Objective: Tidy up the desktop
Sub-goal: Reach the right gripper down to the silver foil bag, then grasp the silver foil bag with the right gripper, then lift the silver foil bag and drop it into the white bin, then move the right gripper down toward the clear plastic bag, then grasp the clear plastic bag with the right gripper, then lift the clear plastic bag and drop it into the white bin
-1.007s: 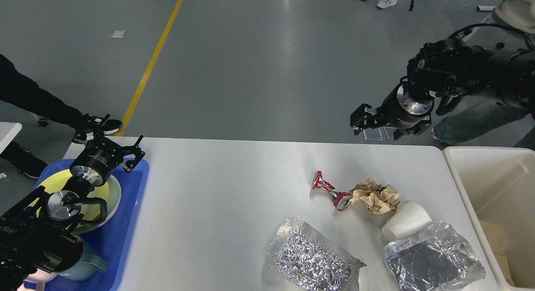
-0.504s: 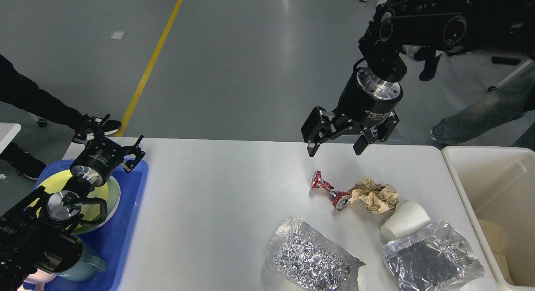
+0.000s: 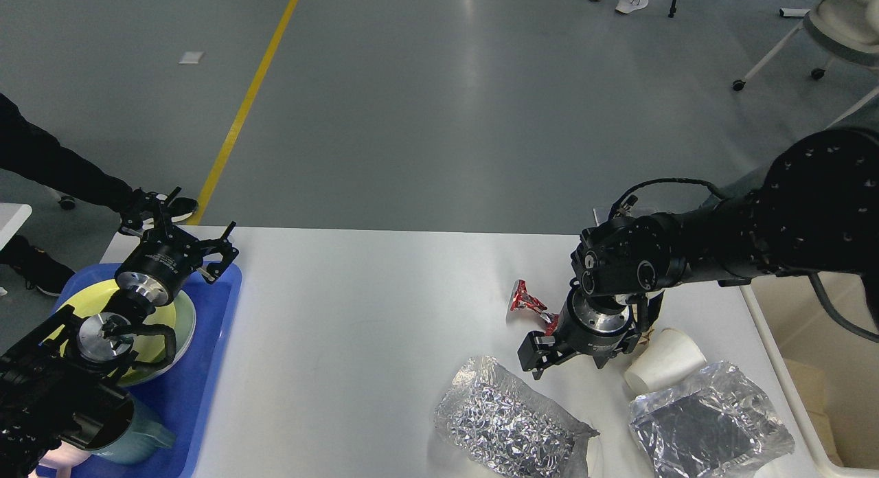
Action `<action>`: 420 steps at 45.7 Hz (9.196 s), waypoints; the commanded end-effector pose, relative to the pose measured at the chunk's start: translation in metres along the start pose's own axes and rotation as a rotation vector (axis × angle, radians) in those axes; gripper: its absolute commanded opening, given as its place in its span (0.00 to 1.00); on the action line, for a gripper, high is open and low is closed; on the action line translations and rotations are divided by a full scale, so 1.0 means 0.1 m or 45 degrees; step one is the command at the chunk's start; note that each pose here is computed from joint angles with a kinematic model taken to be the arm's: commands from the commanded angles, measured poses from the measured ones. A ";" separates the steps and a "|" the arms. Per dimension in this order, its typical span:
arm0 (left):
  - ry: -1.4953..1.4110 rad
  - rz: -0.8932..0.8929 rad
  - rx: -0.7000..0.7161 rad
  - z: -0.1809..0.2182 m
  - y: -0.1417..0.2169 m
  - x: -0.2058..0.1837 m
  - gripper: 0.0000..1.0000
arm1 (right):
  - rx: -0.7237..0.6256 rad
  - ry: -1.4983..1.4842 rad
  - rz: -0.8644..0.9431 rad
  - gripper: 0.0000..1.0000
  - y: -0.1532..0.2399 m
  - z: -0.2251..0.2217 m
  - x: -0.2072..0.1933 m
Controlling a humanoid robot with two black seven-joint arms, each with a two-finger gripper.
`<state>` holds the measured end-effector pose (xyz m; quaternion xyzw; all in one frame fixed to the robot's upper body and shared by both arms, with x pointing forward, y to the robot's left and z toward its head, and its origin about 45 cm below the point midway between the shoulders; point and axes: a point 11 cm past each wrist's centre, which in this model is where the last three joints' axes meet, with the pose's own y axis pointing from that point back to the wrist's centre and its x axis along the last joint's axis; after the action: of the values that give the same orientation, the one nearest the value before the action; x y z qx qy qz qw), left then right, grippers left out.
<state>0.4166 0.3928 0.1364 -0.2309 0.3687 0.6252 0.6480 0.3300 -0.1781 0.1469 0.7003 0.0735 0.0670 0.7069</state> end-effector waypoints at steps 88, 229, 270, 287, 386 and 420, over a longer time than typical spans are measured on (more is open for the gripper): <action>0.000 0.000 0.000 0.00 0.00 0.00 0.96 | 0.297 -0.242 0.701 0.00 1.21 0.39 0.73; 0.001 -0.001 0.001 -0.01 0.00 0.00 0.96 | 0.122 -0.532 0.273 1.00 1.01 0.96 0.51; 0.001 -0.001 0.001 -0.01 0.00 0.00 0.96 | -0.090 -1.160 0.239 1.00 -0.45 2.53 -0.82; 0.000 0.000 0.000 0.00 0.00 0.00 0.96 | -0.135 -1.171 0.232 1.00 -0.57 2.57 -0.98; 0.000 0.000 0.000 0.00 0.00 0.00 0.96 | -0.174 -1.391 0.205 0.00 -0.65 2.85 -1.66; 0.000 0.000 0.000 0.00 0.00 0.00 0.96 | 0.227 -1.416 0.680 0.00 1.40 3.35 -0.56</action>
<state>0.4166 0.3926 0.1364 -0.2311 0.3688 0.6251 0.6480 0.3161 -0.5315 0.2488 0.6453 -0.4797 -0.1692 0.5700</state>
